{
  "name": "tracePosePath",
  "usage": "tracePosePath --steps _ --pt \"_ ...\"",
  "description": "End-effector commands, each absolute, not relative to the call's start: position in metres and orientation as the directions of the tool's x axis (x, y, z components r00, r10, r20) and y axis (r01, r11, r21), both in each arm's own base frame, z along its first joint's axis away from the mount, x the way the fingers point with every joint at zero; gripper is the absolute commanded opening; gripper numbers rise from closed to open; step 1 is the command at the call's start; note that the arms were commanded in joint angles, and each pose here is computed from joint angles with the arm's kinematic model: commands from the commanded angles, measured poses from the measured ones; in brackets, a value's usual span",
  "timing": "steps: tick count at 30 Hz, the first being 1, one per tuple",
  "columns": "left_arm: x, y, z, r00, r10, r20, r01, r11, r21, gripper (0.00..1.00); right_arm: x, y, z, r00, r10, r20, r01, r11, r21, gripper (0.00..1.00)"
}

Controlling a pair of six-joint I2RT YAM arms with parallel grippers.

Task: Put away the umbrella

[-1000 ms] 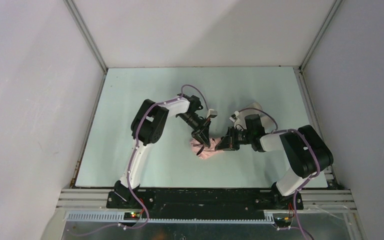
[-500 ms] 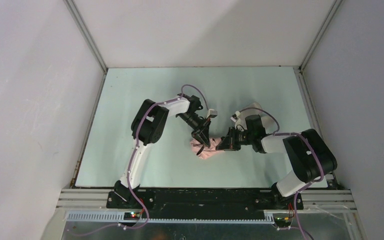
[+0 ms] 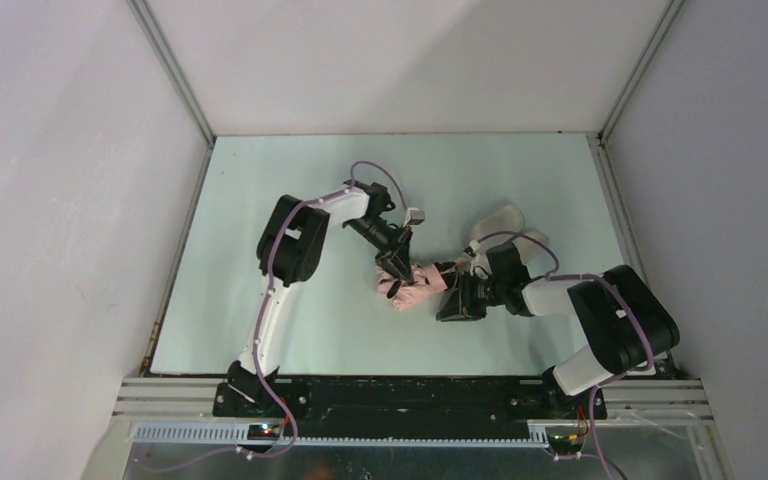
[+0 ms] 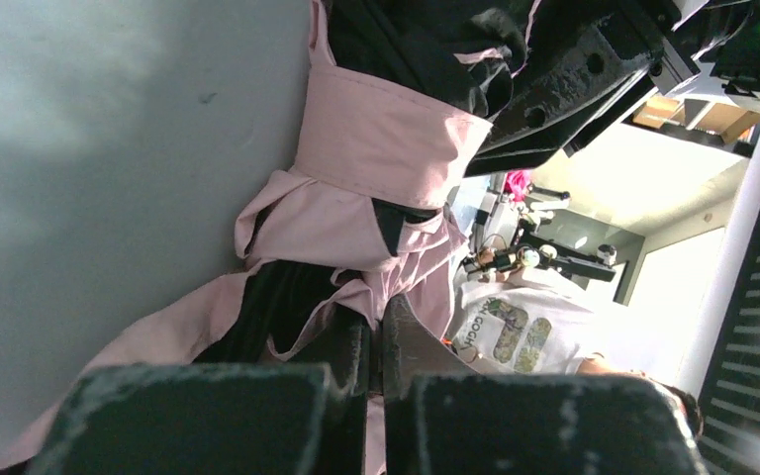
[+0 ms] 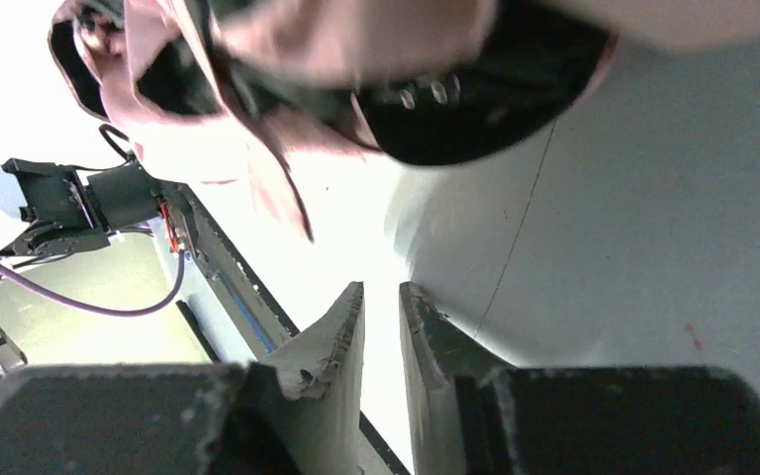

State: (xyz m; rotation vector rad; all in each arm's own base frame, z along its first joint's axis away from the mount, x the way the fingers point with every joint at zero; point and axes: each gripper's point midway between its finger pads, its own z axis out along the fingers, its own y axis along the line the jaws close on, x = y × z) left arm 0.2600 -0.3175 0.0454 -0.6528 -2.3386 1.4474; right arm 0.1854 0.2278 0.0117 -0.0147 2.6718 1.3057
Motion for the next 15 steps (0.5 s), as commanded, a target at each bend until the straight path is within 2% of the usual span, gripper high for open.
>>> tracePosePath --steps 1,6,11,15 --pt "0.296 -0.276 -0.024 -0.818 0.572 -0.062 0.431 0.539 -0.724 0.0 0.173 0.202 -0.022 -0.99 0.105 -0.093 0.017 0.75 0.661 0.24" --pt "0.295 -0.277 -0.024 -0.816 0.575 -0.063 0.433 0.536 -0.725 0.0 0.181 0.209 -0.002 -0.985 0.111 -0.135 -0.016 0.712 0.702 0.29" --pt "0.295 -0.279 -0.021 -0.815 0.575 -0.073 0.436 0.526 -0.73 0.0 0.196 0.221 0.048 -0.959 0.129 -0.254 -0.108 0.661 0.743 0.32" --pt "0.293 -0.281 -0.021 -0.814 0.575 -0.081 0.441 0.523 -0.729 0.0 0.215 0.226 0.083 -0.93 0.179 -0.321 -0.136 0.645 0.752 0.26"
